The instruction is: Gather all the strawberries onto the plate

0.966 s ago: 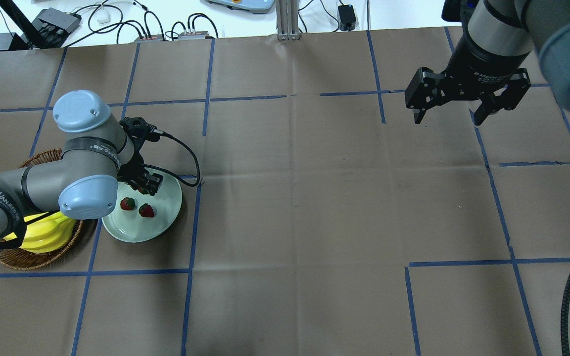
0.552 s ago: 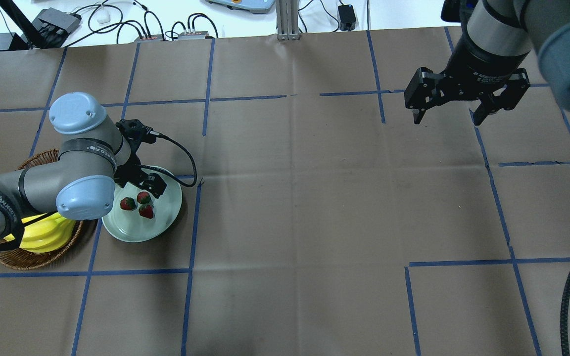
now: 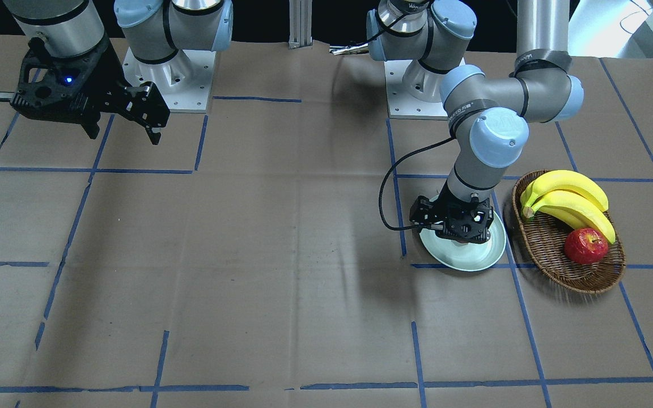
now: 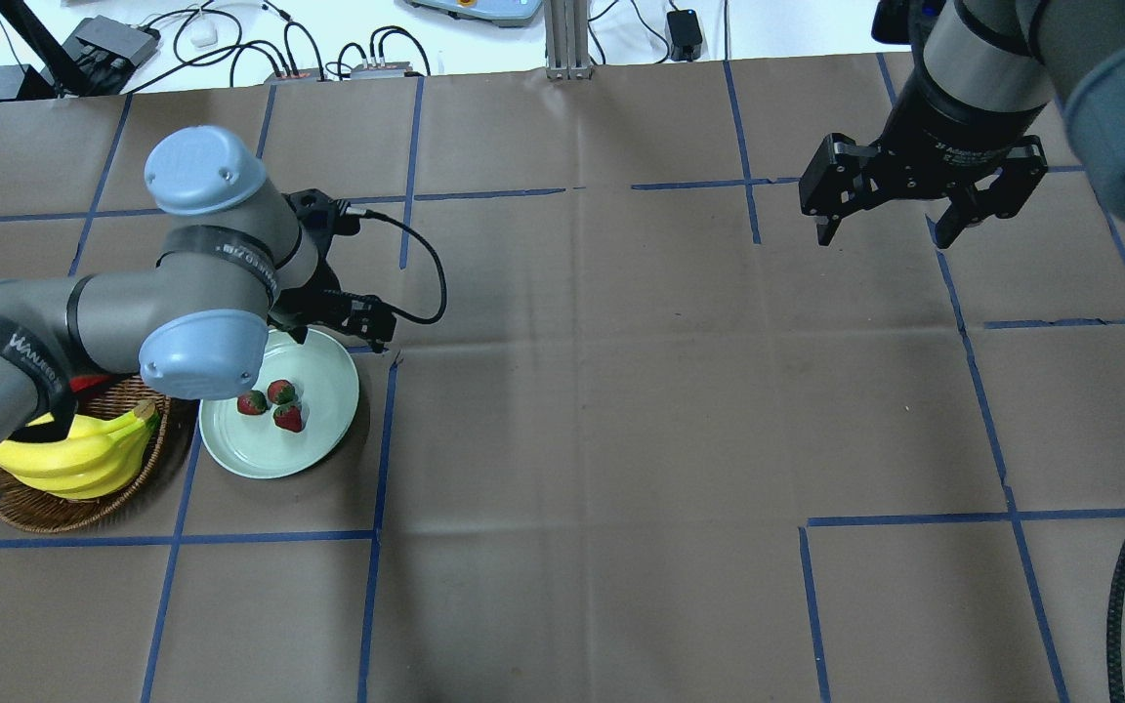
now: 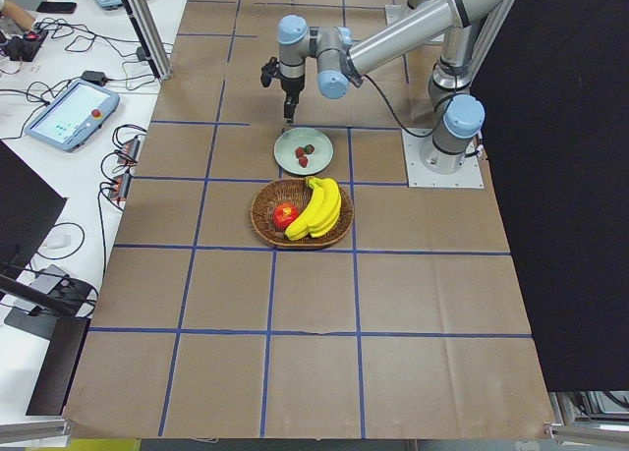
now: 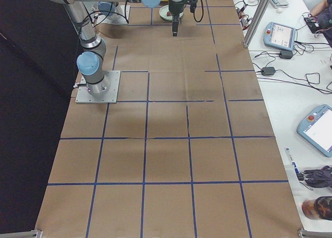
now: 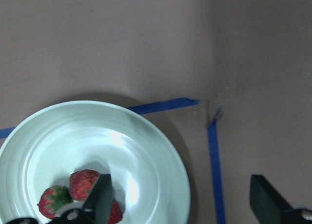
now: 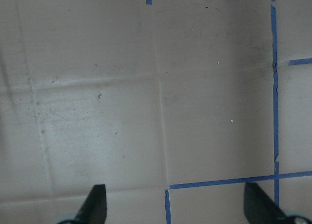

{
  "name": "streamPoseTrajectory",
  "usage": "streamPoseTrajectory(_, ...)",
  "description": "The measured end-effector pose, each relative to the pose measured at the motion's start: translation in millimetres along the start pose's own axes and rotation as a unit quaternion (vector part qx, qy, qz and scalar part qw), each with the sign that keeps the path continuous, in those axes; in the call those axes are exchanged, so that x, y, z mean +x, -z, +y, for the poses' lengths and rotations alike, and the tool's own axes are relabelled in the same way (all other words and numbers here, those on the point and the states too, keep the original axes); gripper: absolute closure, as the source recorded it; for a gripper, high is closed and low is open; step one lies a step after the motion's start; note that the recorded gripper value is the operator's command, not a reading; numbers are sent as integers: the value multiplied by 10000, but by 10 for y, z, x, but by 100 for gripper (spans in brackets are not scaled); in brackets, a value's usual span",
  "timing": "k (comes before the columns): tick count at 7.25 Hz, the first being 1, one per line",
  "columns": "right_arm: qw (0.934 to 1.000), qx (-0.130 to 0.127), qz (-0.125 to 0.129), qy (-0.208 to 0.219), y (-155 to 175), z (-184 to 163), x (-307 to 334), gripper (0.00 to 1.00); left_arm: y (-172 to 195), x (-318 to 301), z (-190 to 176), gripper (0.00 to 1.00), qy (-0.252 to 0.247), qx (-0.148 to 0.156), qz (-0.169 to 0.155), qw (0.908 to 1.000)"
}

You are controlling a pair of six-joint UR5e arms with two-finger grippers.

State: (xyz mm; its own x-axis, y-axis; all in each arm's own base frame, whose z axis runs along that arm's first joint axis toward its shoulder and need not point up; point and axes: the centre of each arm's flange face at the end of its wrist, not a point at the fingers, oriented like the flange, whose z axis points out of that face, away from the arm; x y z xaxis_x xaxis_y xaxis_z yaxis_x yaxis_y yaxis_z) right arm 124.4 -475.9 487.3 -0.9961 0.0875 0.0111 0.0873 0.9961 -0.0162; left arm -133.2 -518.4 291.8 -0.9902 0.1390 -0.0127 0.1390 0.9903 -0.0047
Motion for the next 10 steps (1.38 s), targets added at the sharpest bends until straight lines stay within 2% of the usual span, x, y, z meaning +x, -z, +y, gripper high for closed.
streamPoseTrajectory(1,10000,4,0,3,1,1,-3,0,505,268,-80,1,141,-121,33,9998)
streamPoseTrajectory(3,10000,11,-1,1,6,3,-5,0,1531,636,-14,1,330,-212,56,9992)
streamPoseTrajectory(5,10000,14,-1,0,9,1,-6,0,2156,739,119,1,377,-317,192,9986)
streamPoseTrajectory(6,10000,15,-1,4,10,1,-6,0,2269,722,134,1,474,-421,220,9977)
streamPoseTrajectory(8,10000,12,-1,2,7,0,-6,0,2256,482,87,1,887,-609,215,9940)
streamPoseTrajectory(10,10000,15,-1,5,8,-2,-6,0,2239,252,60,1,1097,-653,188,9916)
